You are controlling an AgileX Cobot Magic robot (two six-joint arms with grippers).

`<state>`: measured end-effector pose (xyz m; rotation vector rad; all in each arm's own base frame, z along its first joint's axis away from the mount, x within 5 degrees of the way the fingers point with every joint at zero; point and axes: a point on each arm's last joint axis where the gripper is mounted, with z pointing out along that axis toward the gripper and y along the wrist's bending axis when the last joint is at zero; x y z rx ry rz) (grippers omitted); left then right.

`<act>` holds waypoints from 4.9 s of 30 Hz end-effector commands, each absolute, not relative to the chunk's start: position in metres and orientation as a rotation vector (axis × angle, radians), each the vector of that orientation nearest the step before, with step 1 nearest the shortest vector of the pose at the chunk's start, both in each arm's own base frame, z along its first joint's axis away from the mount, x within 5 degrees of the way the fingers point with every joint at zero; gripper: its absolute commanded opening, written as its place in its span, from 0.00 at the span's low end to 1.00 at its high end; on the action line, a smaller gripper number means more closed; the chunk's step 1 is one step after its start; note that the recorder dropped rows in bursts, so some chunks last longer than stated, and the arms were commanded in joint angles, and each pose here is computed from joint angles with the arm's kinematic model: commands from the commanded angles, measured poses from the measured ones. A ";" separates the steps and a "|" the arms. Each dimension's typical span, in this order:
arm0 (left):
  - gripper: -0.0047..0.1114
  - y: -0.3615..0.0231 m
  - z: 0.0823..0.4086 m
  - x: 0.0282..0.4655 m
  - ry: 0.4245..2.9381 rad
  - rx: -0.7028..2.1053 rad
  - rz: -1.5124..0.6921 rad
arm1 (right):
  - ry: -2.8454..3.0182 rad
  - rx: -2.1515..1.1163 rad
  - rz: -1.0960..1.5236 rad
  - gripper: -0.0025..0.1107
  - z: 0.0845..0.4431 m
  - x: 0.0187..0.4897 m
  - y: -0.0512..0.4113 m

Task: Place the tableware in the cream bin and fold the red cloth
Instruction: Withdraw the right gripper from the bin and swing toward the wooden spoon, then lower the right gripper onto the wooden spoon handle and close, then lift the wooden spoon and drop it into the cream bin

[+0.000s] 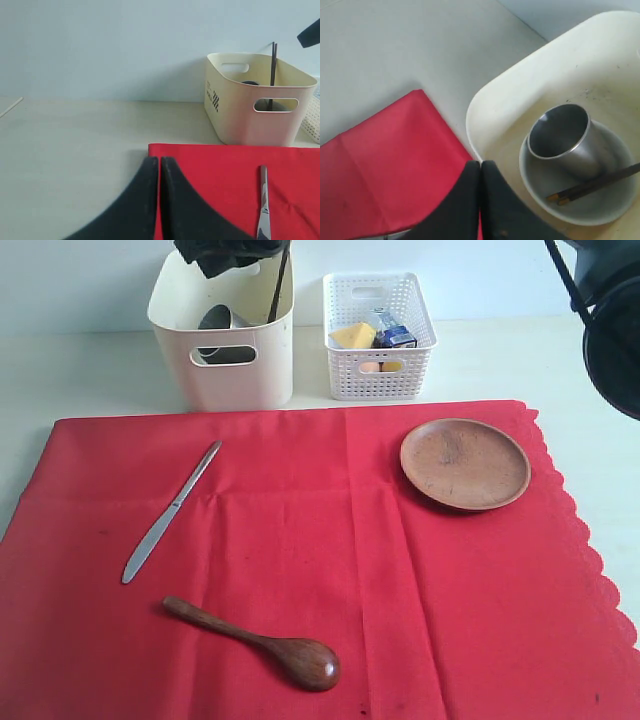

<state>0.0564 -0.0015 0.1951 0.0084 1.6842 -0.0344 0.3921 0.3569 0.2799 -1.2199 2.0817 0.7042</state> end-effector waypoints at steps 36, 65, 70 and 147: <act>0.07 -0.001 0.196 0.056 1.677 0.001 -0.039 | 2.369 -1.332 0.863 0.02 0.290 0.338 0.329; 0.07 -0.001 0.196 0.056 1.677 0.001 -0.039 | 2.052 -1.648 0.582 0.02 0.140 0.140 0.310; 0.07 -0.001 0.196 0.056 1.677 0.001 -0.039 | 2.104 -1.561 0.533 0.12 0.129 0.145 0.311; 0.07 -0.001 0.196 0.056 1.677 0.001 -0.039 | 1.631 -0.493 0.378 0.56 0.216 0.431 0.399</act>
